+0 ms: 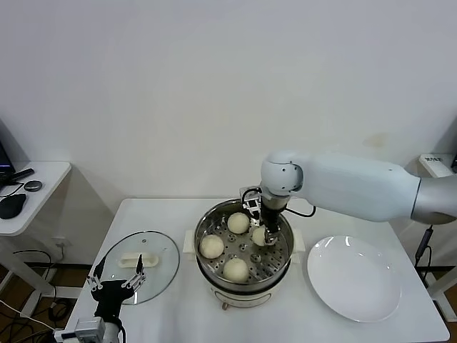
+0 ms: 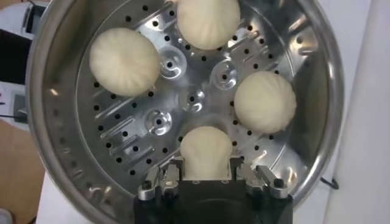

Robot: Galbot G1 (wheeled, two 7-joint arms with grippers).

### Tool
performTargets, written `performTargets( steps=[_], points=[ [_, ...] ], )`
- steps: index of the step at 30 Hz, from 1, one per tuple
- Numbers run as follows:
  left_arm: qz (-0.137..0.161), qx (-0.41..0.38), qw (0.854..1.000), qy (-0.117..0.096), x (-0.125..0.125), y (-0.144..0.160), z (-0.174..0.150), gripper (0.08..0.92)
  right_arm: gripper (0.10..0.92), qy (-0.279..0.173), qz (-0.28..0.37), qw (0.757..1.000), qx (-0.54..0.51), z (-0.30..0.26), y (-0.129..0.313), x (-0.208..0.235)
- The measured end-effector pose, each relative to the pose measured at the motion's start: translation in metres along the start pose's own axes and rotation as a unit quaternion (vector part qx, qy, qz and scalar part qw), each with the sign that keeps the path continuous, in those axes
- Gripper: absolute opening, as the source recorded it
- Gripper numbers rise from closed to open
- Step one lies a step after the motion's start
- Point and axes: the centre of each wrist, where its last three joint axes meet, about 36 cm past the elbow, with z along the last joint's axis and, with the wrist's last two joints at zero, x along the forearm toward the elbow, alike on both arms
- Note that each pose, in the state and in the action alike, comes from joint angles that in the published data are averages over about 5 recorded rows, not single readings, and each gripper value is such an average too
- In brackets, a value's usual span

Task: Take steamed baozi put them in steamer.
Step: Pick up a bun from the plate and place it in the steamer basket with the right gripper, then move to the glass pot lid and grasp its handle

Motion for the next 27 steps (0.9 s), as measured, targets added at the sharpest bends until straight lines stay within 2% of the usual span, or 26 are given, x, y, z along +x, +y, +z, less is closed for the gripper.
performTargets(
  steps=[4, 13, 17, 21, 24, 27],
  points=[
    [-0.001, 0.000, 1.000, 0.000, -0.001, 0.001, 0.000, 0.823, 0.515, 0.004, 0.001, 1.000, 0.001, 0.000, 0.002, -0.002],
    [0.001, 0.002, 1.000, -0.002, -0.001, 0.000, -0.002, 0.823, 0.769, -0.011, 0.012, 1.000, -0.010, 0.009, 0.006, 0.013],
    [0.000, 0.003, 1.000, 0.001, 0.000, 0.001, -0.002, 0.823, 0.817, -0.030, 0.023, 0.999, -0.023, 0.023, 0.008, 0.028],
    [-0.001, 0.005, 1.000, 0.003, 0.002, 0.001, -0.001, 0.823, 0.822, -0.071, 0.046, 0.995, -0.048, 0.049, 0.009, 0.045],
    [0.001, 0.009, 1.000, 0.002, 0.004, 0.002, -0.002, 0.823, 0.823, -0.123, 0.083, 0.986, -0.076, 0.075, 0.011, 0.059],
    [0.002, 0.017, 1.000, -0.001, 0.005, 0.000, -0.001, 0.823, 0.823, -0.185, 0.138, 0.967, -0.108, 0.105, 0.017, 0.071]
  ],
)
